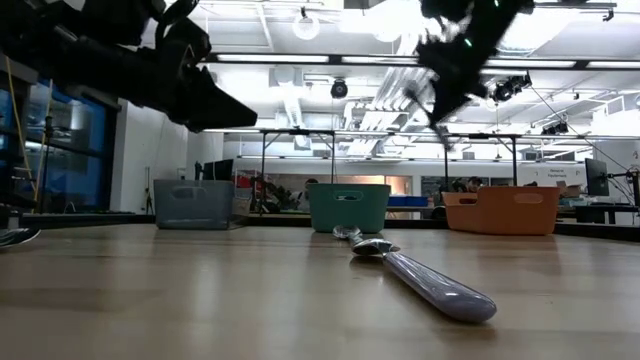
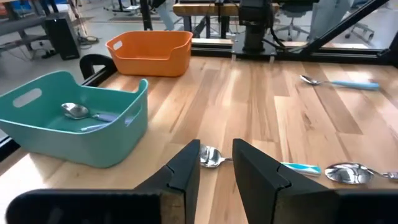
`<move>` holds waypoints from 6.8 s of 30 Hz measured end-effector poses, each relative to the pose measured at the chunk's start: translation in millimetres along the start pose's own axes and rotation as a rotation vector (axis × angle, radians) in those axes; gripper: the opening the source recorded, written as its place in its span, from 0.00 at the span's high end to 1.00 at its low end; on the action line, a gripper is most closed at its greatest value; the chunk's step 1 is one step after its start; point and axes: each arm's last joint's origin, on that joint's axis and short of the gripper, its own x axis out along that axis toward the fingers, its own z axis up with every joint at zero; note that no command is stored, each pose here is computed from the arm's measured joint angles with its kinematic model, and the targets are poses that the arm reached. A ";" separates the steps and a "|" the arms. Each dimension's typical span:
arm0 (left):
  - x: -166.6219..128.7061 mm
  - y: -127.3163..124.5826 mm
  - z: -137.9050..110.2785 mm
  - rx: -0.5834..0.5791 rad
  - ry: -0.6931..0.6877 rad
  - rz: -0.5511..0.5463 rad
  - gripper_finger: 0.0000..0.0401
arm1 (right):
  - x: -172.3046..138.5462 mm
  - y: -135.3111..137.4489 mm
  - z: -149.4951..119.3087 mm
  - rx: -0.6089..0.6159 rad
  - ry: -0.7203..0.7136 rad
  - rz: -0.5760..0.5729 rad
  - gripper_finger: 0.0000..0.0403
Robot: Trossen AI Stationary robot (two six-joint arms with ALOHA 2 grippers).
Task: Sort silverware by color (type)
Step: Put the top blue spoon into the orange bin, then put the top white spoon into the black bin
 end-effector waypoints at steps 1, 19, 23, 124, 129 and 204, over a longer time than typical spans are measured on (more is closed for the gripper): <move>-0.1 -0.6 0.0 -0.005 0.000 -0.003 0.79 | 1.1 -12.3 -2.3 0.022 0.041 -0.060 0.99; -27.0 2.5 -38.0 -0.065 -0.069 -0.029 0.97 | 78.3 -124.4 -19.7 0.190 0.468 -0.206 0.99; -27.8 2.8 -39.6 -0.078 -0.063 -0.030 1.00 | 94.1 -130.8 -25.8 0.209 0.536 -0.203 0.99; -23.8 20.9 -45.0 -0.036 -0.001 0.053 1.00 | 138.0 186.0 -56.4 0.012 0.270 0.282 0.72; -23.8 21.0 -45.8 -0.035 0.007 0.053 1.00 | 131.7 184.2 -47.3 -0.096 0.303 0.189 0.72; -13.9 15.4 -22.6 0.064 -0.082 -0.060 0.59 | 106.0 167.3 -15.4 -0.405 -0.921 0.636 1.00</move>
